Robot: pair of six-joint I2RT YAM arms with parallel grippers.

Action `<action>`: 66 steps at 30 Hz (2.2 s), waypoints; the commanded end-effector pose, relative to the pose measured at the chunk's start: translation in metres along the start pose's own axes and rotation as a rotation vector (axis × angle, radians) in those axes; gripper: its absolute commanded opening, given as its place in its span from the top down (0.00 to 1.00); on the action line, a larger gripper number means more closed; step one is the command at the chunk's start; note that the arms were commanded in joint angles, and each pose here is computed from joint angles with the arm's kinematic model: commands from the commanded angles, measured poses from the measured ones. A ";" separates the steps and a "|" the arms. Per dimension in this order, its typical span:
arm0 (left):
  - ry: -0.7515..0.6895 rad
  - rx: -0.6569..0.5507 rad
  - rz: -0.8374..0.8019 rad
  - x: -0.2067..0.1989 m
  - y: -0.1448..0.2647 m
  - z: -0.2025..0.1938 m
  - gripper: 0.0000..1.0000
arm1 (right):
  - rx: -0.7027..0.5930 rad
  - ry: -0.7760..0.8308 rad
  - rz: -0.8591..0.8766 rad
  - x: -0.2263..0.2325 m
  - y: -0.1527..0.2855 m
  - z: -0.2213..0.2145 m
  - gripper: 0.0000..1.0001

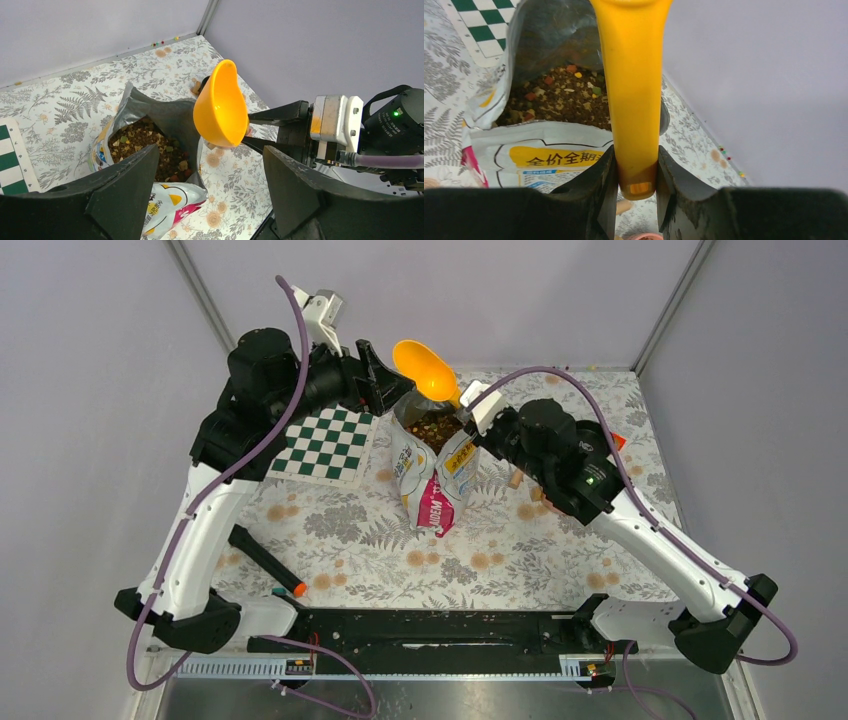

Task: Serve the pet food

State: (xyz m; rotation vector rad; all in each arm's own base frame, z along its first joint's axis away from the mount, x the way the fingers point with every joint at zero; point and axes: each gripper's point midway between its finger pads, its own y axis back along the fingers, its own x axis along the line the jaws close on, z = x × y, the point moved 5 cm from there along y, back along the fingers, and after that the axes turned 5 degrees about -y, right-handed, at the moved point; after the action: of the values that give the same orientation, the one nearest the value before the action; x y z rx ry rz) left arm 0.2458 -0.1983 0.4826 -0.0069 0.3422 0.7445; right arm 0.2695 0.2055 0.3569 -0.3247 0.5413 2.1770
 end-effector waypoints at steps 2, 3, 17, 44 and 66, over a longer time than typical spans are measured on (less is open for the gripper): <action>-0.002 -0.057 0.015 -0.002 0.001 0.018 0.26 | -0.102 0.095 -0.082 -0.013 0.012 0.017 1.00; 0.004 -0.053 0.023 -0.001 0.001 0.018 0.28 | -0.119 0.121 -0.069 -0.010 0.013 0.017 1.00; 0.017 0.065 -0.045 -0.003 -0.011 -0.003 0.72 | -0.215 0.148 0.010 0.000 0.030 0.022 1.00; 0.328 -0.330 -0.033 -0.012 0.012 0.053 1.00 | -0.328 -1.119 0.064 -0.050 0.094 0.067 0.03; 0.591 -0.251 -0.259 -0.033 -0.002 0.038 1.00 | -0.729 -1.386 0.702 -0.045 0.105 0.134 0.06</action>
State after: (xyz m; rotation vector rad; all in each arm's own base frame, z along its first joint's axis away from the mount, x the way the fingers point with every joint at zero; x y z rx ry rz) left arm 0.2473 -0.2167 0.5080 -0.4540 0.8114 0.6020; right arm 0.2322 0.1888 0.4859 1.2169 -0.9420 2.3618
